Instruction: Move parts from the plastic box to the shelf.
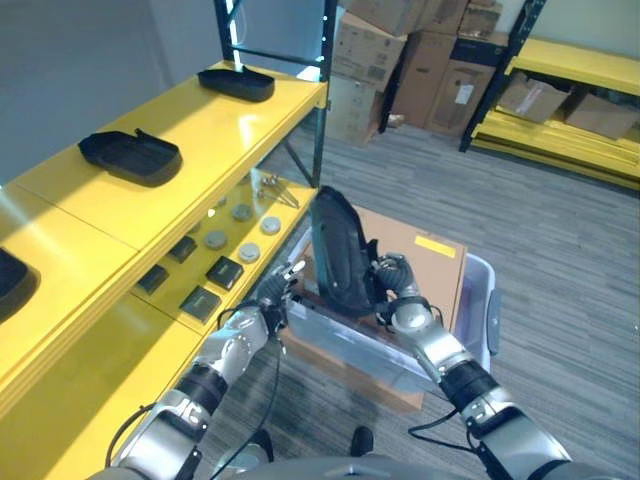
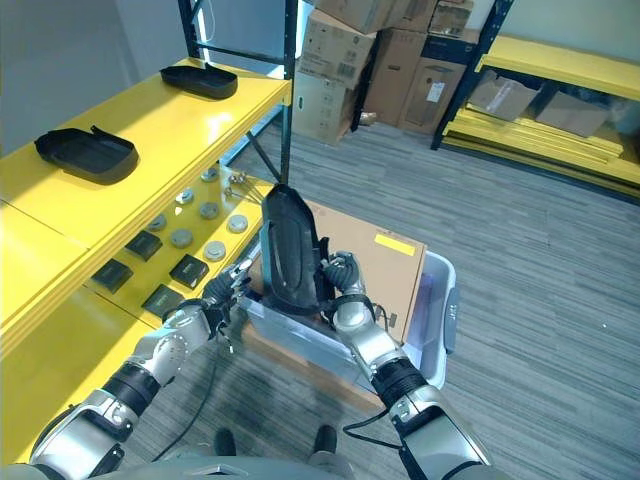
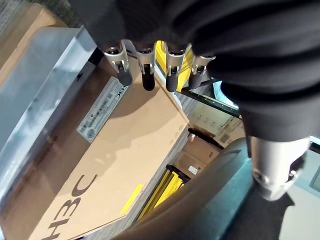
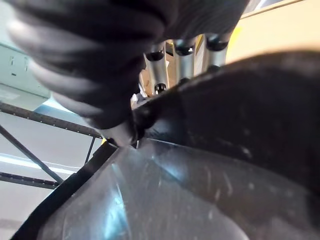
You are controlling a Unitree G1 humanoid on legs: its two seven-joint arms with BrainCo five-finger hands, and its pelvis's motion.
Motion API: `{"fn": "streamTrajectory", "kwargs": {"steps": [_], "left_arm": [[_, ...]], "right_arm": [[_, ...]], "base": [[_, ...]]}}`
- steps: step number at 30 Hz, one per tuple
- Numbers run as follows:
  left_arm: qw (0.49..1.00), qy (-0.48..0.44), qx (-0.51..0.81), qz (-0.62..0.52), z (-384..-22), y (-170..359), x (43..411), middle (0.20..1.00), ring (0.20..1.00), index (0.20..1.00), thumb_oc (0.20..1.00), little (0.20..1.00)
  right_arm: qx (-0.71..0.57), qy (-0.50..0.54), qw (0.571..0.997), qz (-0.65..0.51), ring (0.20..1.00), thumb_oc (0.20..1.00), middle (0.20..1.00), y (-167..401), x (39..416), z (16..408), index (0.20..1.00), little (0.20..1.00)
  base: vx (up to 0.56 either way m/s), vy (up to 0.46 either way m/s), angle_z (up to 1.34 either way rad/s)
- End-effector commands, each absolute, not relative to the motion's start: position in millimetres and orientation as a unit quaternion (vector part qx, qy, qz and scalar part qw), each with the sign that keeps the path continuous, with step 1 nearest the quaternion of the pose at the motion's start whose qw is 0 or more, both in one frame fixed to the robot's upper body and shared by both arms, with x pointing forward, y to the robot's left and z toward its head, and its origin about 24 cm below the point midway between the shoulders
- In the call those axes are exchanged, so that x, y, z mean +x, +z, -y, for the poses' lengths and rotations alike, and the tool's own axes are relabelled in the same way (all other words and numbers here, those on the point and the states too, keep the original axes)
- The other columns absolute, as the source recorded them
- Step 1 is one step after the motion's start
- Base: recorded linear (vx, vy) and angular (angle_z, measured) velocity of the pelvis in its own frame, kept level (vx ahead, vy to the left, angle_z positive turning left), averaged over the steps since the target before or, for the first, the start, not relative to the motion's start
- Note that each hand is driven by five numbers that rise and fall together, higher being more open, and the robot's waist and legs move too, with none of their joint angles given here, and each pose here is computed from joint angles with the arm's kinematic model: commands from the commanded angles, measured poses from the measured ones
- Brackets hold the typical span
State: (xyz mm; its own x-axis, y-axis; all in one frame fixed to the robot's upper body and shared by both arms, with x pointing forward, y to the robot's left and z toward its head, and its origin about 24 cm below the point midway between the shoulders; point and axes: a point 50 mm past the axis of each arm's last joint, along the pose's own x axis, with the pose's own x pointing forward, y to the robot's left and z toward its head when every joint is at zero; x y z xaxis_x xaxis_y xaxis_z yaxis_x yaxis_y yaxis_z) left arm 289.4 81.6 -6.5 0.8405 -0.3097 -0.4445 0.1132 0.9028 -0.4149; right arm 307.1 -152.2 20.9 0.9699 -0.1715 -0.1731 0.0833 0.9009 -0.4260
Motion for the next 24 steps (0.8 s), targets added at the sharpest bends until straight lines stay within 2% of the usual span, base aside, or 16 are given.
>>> {"fn": "streamTrajectory", "kwargs": {"steps": [1, 9, 19, 24], "left_arm": [[0.939, -0.158, -0.188, -0.242, -46.0, 10.4, 303.6, 1.0, 1.0, 1.0, 1.0, 1.0], [0.933, -0.174, -0.246, -0.195, -28.7, 35.4, 307.9, 1.0, 1.0, 1.0, 1.0, 1.0], [0.933, -0.153, -0.293, -0.14, -41.2, 55.5, 316.9, 1.0, 1.0, 1.0, 1.0, 1.0], [0.933, -0.196, -0.268, -0.137, -41.2, 56.9, 313.2, 1.0, 1.0, 1.0, 1.0, 1.0]], "right_arm": [[-0.215, -0.048, 0.975, -0.014, 0.2, 0.2, 0.2, 64.9, 335.2, 137.0, 0.2, 0.2], [-0.237, -0.031, 0.97, -0.034, 0.2, 0.2, 0.2, 53.3, 333.2, 128.6, 0.2, 0.2], [-0.243, -0.028, 0.968, -0.054, 0.2, 0.2, 0.2, 43.7, 331.8, 131.9, 0.2, 0.2], [-0.239, -0.032, 0.969, -0.052, 0.2, 0.2, 0.2, 43.1, 330.2, 134.6, 0.2, 0.2]], "base": [[0.0, 0.0, 0.0], [0.0, 0.0, 0.0], [0.0, 0.0, 0.0], [0.0, 0.004, 0.03]]}}
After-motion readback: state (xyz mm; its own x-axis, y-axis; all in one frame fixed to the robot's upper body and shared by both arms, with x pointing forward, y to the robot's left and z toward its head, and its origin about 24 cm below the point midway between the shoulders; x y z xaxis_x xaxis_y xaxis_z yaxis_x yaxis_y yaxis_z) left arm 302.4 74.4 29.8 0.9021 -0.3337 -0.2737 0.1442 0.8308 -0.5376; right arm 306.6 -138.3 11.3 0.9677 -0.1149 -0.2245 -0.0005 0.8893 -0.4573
